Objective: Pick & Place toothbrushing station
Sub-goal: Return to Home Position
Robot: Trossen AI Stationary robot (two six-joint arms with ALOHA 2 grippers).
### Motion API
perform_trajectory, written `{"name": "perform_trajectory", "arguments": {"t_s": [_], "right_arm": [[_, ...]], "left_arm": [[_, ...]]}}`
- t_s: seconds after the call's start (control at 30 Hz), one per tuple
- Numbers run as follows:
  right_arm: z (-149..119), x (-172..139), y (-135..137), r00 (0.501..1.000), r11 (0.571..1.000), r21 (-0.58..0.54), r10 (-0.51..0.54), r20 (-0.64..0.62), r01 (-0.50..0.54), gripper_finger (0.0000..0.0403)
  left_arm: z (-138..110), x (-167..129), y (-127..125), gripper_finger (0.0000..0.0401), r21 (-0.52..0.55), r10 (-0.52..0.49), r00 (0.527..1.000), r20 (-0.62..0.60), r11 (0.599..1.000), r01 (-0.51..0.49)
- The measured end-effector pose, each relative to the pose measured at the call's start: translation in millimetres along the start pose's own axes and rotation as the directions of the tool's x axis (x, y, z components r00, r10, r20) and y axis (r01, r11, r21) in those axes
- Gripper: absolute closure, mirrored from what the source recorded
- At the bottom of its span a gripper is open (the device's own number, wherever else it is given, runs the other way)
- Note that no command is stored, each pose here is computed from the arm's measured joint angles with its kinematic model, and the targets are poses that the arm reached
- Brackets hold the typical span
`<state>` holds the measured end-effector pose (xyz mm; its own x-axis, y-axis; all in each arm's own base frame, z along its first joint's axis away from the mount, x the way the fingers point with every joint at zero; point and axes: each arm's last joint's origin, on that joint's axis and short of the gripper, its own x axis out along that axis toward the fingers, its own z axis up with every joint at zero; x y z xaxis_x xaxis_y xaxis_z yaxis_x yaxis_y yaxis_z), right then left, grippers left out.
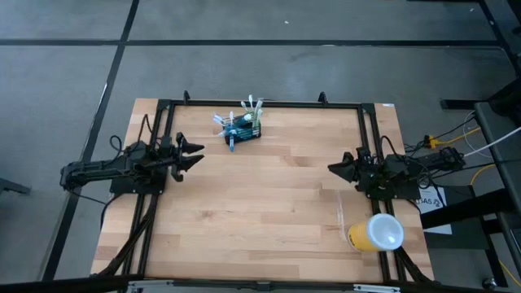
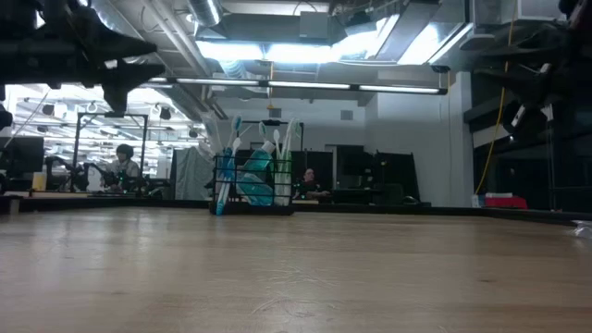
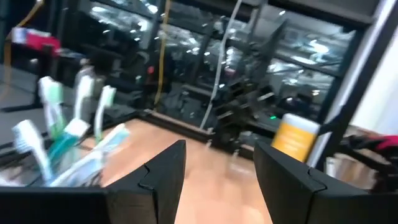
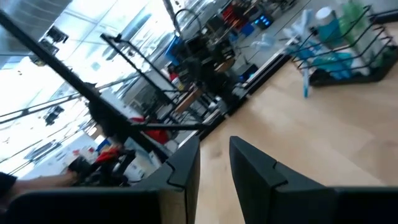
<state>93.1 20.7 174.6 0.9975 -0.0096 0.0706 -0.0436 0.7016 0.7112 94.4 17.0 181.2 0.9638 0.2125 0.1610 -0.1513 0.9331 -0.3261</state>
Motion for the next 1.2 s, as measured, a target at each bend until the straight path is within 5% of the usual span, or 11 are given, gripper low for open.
{"name": "perform_trajectory", "arguments": {"t_s": [0.5,1.2], "right_arm": [[10.9,2.2,-10.9,0.987,0.994,-0.005,-0.112,0.116,0.114,0.0314],[11.0,2.3,-11.1,0.986,0.993,-0.006,-0.115,0.118,0.116,0.0314]], "left_arm": [[1.1,0.1,3.0,0.0217,0.007,0.014,1.000,0.006,1.000,-0.014],[1.2,0.1,3.3,0.0217,0.007,0.017,1.000,0.007,1.000,-0.017]]}}
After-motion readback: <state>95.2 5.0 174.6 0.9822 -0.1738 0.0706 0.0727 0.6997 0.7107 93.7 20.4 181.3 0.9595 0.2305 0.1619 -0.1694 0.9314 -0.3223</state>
